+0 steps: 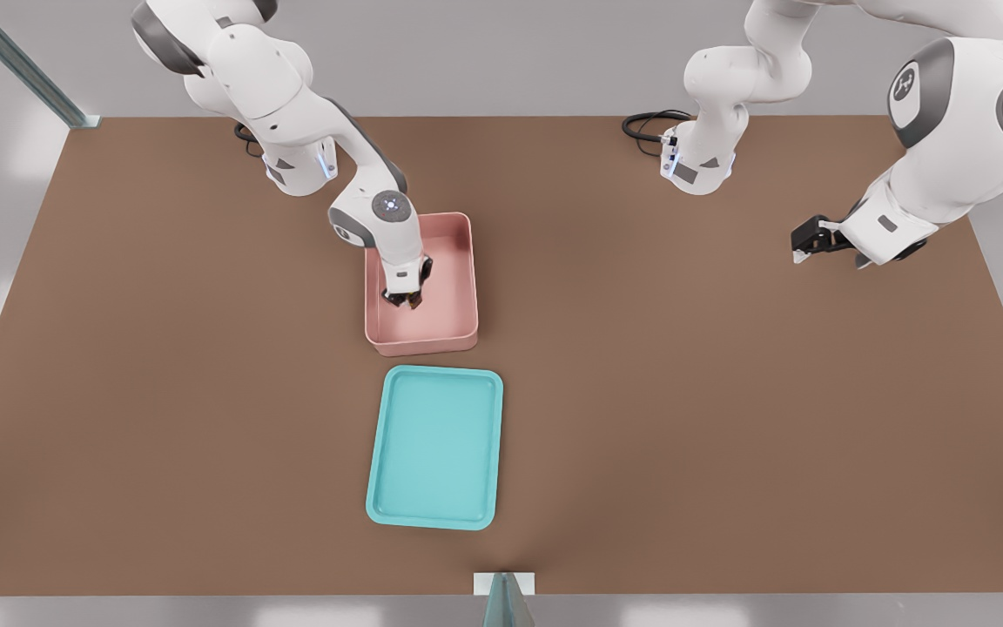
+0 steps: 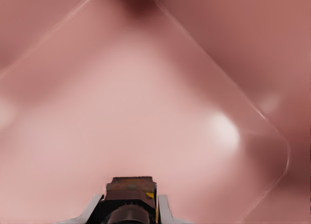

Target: The left arm remains still, and the right arm places the button from the box into the tray

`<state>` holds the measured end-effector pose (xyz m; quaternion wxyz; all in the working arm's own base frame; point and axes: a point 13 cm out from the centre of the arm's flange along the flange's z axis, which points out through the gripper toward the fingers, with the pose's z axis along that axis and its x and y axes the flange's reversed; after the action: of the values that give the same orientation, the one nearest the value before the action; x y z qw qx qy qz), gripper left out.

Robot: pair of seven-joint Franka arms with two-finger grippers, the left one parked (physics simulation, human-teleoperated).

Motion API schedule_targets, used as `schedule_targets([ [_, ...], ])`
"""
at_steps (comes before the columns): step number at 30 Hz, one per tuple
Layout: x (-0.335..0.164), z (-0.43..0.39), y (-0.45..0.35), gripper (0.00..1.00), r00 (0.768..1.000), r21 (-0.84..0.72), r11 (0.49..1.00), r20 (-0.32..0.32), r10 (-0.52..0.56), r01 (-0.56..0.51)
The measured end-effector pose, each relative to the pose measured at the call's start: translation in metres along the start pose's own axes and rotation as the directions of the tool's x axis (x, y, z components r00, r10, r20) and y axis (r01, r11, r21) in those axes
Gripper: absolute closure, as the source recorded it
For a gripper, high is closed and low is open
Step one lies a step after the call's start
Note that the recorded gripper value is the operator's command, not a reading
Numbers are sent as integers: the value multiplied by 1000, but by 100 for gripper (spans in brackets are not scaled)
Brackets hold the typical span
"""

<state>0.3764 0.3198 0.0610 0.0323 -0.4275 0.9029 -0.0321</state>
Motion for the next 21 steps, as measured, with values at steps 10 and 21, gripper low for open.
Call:
schedule_targets([
  [10, -57, -76, -43, 61, 994, 87, 995, 106, 40, -50],
  [21, -239, -70, -173, 64, 937, -80, 939, 82, 339, -333],
])
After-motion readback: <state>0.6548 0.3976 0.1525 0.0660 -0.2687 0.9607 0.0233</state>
